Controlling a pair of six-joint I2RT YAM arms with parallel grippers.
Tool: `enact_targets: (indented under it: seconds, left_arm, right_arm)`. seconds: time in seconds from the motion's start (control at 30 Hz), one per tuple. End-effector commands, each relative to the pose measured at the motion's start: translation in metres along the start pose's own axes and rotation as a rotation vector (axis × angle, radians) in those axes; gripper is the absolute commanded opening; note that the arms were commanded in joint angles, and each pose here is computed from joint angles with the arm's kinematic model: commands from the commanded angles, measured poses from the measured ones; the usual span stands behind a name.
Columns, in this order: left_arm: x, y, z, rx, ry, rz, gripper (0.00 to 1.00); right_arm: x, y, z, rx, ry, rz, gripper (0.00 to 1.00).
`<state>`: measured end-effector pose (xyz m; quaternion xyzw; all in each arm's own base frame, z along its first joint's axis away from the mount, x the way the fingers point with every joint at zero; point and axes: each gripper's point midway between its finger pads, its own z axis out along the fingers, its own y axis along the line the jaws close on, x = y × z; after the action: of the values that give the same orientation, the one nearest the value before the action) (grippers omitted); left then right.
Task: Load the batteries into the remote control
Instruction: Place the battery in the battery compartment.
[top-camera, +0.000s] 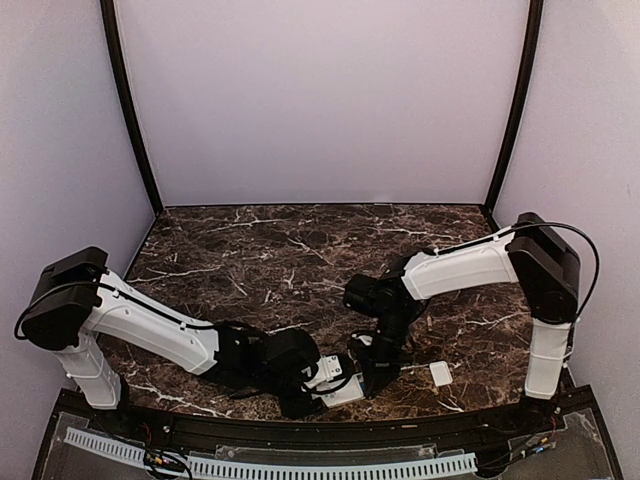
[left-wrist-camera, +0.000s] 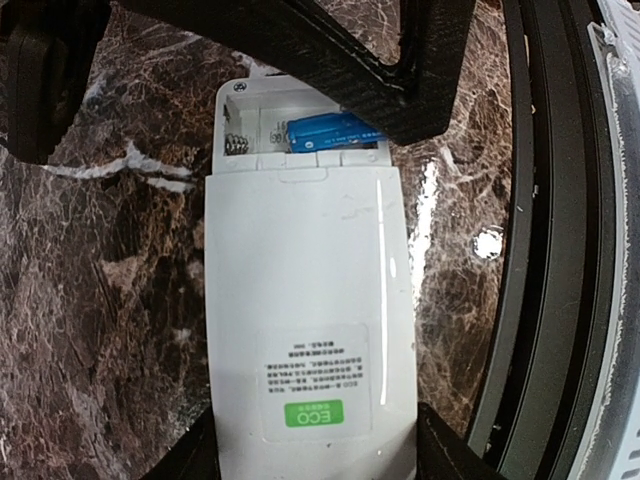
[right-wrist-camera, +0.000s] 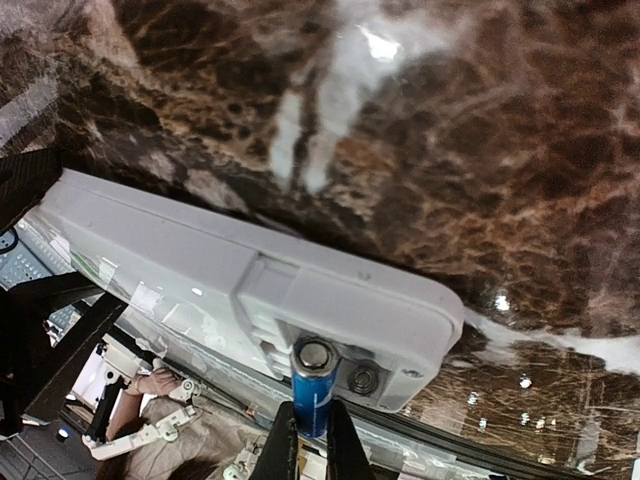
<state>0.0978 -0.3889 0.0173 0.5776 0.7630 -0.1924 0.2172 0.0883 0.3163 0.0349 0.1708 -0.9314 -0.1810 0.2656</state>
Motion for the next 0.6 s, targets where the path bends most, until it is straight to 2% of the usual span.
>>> enact_targets:
  seconds: [0.0,0.17,0.5,0.57]
  left_arm:
    - [0.048,-0.015,0.013,0.04,0.178,-0.002,0.26]
    - [0.048,-0.018,0.012,0.052,0.168,0.003,0.26]
    - [0.048,-0.021,0.01,0.072,0.156,0.015,0.26]
    - [0.048,-0.021,0.01,0.074,0.154,0.015,0.27]
  right_arm:
    - [-0.003,-0.003,0.011,0.021,0.031,-0.005,0.0]
    - [-0.015,0.0,0.003,0.058,0.0,-0.024,0.0]
    - [-0.025,-0.007,-0.002,0.074,0.024,-0.029,0.0]
    - [-0.028,-0.003,-0.007,0.076,0.009,-0.037,0.07]
